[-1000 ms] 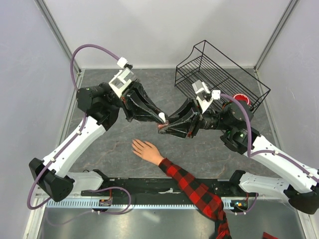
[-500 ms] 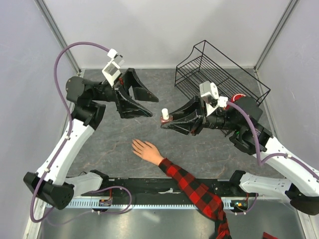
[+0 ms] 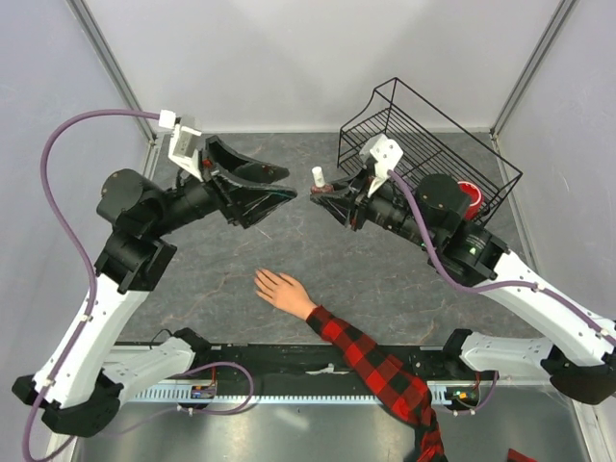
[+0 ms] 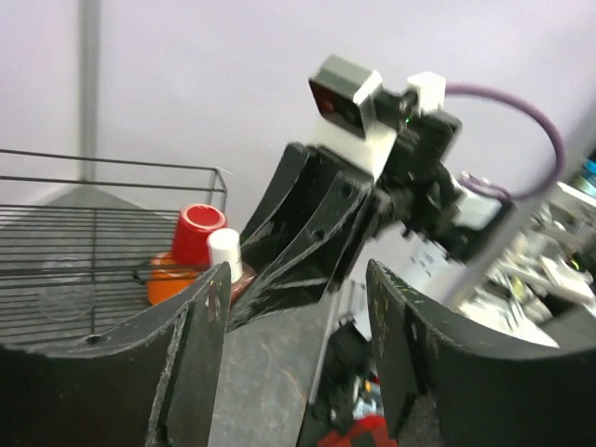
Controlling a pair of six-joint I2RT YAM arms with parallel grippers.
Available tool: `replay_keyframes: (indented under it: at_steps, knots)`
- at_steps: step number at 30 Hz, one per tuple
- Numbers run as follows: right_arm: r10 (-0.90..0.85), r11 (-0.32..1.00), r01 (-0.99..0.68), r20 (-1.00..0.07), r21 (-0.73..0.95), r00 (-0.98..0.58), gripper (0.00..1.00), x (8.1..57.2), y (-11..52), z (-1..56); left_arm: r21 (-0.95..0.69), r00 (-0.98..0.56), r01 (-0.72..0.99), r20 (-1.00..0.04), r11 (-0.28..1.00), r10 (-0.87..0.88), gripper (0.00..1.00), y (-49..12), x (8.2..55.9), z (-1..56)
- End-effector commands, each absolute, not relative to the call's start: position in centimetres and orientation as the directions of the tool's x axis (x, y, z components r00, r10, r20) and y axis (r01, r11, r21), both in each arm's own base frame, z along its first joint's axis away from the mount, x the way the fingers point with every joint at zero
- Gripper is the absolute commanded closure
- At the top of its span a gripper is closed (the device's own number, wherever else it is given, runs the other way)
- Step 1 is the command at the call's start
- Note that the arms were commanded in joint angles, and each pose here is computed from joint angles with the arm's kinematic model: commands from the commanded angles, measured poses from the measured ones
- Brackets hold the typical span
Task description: Paint the nails
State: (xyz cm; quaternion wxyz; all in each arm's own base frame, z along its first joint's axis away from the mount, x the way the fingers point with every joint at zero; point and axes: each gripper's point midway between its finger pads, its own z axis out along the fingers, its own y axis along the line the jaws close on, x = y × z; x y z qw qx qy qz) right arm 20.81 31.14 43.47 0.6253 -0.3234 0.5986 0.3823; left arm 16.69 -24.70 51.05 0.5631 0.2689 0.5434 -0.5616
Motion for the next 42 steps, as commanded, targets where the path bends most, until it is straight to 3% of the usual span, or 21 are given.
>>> replay_keyframes:
  at_steps: [1, 5, 13, 30, 36, 39, 40, 42]
  knots:
    - [0.128, 0.674, -0.736, -0.991, 0.061, 0.034, 1.0, 24.2, 29.2, 45.9, -0.29, -0.152, 0.829, -0.94, 0.479, -0.305, 0.38, -25.7, 20.7, 49.2]
    - [0.108, 0.697, -0.715, -0.994, 0.055, 0.029, 1.0, 24.9, 29.3, 45.6, -0.277, -0.127, 0.765, -0.95, 0.581, -0.284, 0.44, -27.4, 22.0, 48.5]
    - [0.105, 0.697, -0.716, -0.994, 0.052, 0.03, 1.0, 24.8, 29.2, 45.5, -0.36, -0.161, 0.673, -0.924, 0.646, -0.346, 0.58, -27.9, 23.8, 48.2]
    - [0.117, 0.677, -0.734, -0.993, 0.056, 0.031, 1.0, 24.3, 29.4, 45.8, -0.367, -0.166, 0.679, -0.92, 0.636, -0.354, 0.57, -29.6, 24.8, 48.0]
    - [0.124, 0.665, -0.745, -0.992, 0.057, 0.035, 1.0, 23.9, 29.3, 46.0, -0.359, -0.176, 0.693, -0.925, 0.625, -0.337, 0.66, -30.2, 24.7, 47.4]
    - [0.143, 0.634, -0.772, -0.989, 0.057, 0.045, 1.0, 23.2, 29.6, 46.4, -0.352, -0.182, 0.723, -0.927, 0.595, -0.327, 0.76, -30.6, 24.0, 47.5]
    - [0.146, 0.625, -0.778, -0.988, 0.053, 0.05, 1.0, 22.9, 29.5, 46.3, -0.341, -0.187, 0.746, -0.932, 0.572, -0.312, 0.85, -30.9, 23.6, 47.3]
    - [0.161, 0.6, -0.799, -0.985, 0.049, 0.06, 1.0, 22.3, 29.6, 46.6, -0.332, -0.194, 0.773, -0.935, 0.54, -0.296, 0.94, -31.1, 23.0, 47.2]
